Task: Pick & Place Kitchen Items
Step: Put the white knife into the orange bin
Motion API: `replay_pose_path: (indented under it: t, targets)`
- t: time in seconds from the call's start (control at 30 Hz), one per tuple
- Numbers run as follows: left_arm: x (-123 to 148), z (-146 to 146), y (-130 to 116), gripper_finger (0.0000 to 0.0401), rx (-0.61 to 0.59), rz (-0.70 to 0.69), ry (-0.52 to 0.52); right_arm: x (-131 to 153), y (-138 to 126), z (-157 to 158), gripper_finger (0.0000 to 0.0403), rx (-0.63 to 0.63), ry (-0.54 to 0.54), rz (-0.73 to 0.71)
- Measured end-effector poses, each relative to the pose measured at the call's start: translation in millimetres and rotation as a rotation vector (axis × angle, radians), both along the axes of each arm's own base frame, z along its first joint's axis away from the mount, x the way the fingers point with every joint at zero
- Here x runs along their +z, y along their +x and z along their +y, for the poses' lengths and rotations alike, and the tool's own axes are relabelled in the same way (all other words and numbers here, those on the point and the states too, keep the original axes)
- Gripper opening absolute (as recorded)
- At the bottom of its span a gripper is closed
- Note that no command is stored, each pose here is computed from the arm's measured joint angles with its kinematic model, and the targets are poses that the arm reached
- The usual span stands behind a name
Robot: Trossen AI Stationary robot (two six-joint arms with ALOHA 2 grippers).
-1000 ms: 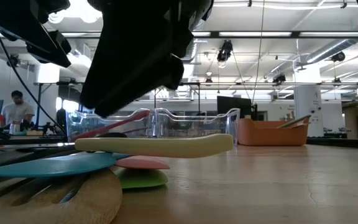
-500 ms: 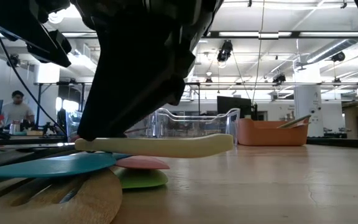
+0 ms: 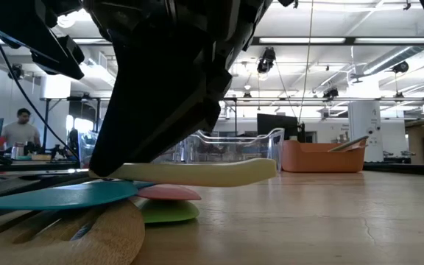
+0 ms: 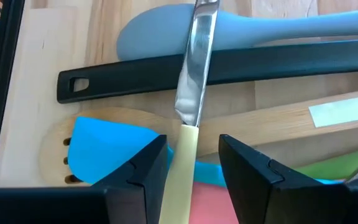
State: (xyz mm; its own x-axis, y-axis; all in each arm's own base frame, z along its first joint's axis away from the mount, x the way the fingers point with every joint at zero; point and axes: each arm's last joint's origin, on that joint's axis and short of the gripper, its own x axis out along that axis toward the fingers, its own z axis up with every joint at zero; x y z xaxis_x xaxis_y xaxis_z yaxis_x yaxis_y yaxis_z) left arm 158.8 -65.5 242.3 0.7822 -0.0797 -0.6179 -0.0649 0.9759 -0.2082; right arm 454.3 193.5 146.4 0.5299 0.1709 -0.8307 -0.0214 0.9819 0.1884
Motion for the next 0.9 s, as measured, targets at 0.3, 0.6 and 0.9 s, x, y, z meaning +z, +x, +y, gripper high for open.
replay_pose_path:
  t: [0.3, 0.6, 0.9]
  targets:
    - [0.0, -0.1, 0.0, 0.0197, 0.0, 0.0, 0.0, -5.9, -1.4, -1.6, 0.0132, -0.013, 0.003, 0.002]
    - [0.0, 0.0, 0.0, 0.0197, 0.0, 0.0, 0.0, -6.8, -0.2, -6.2, 0.0099, -0.035, -0.018, -0.001]
    - [0.0, 0.0, 0.0, 0.0197, 0.0, 0.0, 0.0, -6.9, -0.2, -6.6, 0.0033, -0.039, -0.02, 0.0]
